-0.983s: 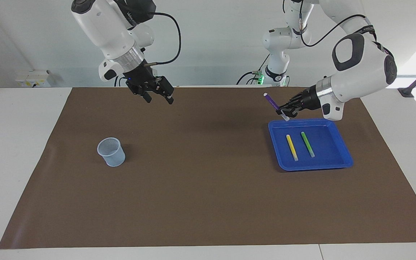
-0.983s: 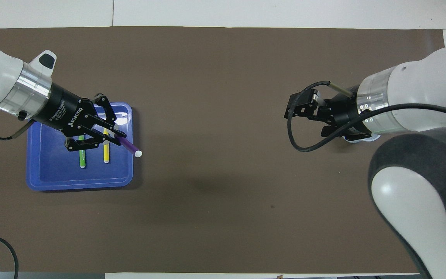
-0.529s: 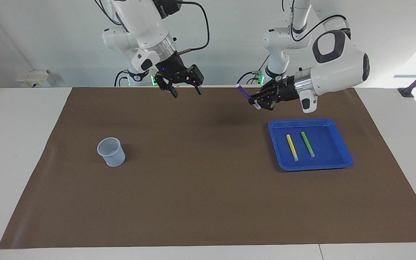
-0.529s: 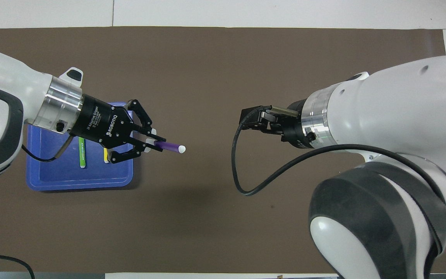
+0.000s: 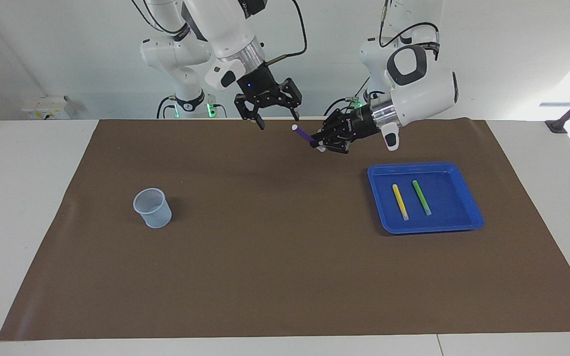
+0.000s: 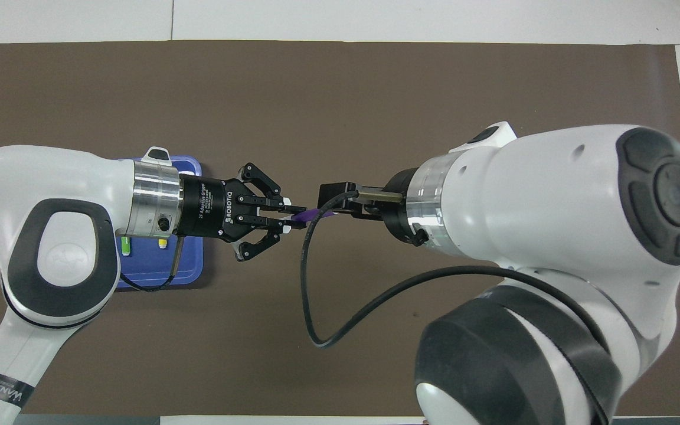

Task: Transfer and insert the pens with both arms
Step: 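Grasp the purple pen with the right gripper and open the left gripper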

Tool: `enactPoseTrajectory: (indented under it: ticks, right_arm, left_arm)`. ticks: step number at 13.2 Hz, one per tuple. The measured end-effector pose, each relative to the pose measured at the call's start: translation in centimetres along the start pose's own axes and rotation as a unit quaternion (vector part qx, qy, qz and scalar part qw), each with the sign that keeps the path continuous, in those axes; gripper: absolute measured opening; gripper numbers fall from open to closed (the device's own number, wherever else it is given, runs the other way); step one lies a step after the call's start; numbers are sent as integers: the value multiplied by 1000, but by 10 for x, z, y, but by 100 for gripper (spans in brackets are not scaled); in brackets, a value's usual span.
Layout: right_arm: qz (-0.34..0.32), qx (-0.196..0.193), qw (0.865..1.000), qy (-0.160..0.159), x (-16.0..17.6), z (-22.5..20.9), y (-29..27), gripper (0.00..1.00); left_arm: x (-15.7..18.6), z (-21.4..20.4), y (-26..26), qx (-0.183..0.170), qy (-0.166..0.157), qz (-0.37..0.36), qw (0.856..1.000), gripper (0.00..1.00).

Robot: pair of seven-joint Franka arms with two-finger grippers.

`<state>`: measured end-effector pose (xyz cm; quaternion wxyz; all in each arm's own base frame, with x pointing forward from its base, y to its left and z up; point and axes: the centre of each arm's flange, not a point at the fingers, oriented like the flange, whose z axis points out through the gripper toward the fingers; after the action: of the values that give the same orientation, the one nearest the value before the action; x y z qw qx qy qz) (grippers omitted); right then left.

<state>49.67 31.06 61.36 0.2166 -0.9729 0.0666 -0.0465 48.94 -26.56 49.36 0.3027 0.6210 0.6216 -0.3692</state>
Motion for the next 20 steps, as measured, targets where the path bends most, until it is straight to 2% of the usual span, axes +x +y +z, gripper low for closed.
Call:
enactPoseTrajectory:
  ticks: [6, 13, 15, 16, 17, 18, 20]
  right_arm:
    - [-24, 13, 1000, 12, -10, 3, -17, 100]
    - [-19, 27, 999, 33, 2, 12, -13, 99]
    - [-16, 28, 999, 34, 5, 15, -12, 96]
    - [-16, 28, 999, 34, 6, 16, -11, 87]
    - [-16, 28, 999, 34, 6, 16, -11, 87]
    - [-16, 28, 999, 34, 6, 16, -11, 79]
    - [-16, 29, 999, 35, 6, 15, -11, 51]
  left_arm:
    - [-2, 6, -5, -20, -40, -33, 998, 16]
    - [-2, 5, -5, -23, -51, -41, 998, 16]
    - [-2, 5, -5, -24, -52, -42, 997, 16]
    - [-2, 5, -5, -24, -53, -42, 997, 16]
    - [-2, 4, -5, -24, -53, -42, 997, 16]
    - [-2, 4, -5, -24, -53, -42, 997, 16]
    - [-2, 4, -5, -24, -53, -42, 997, 16]
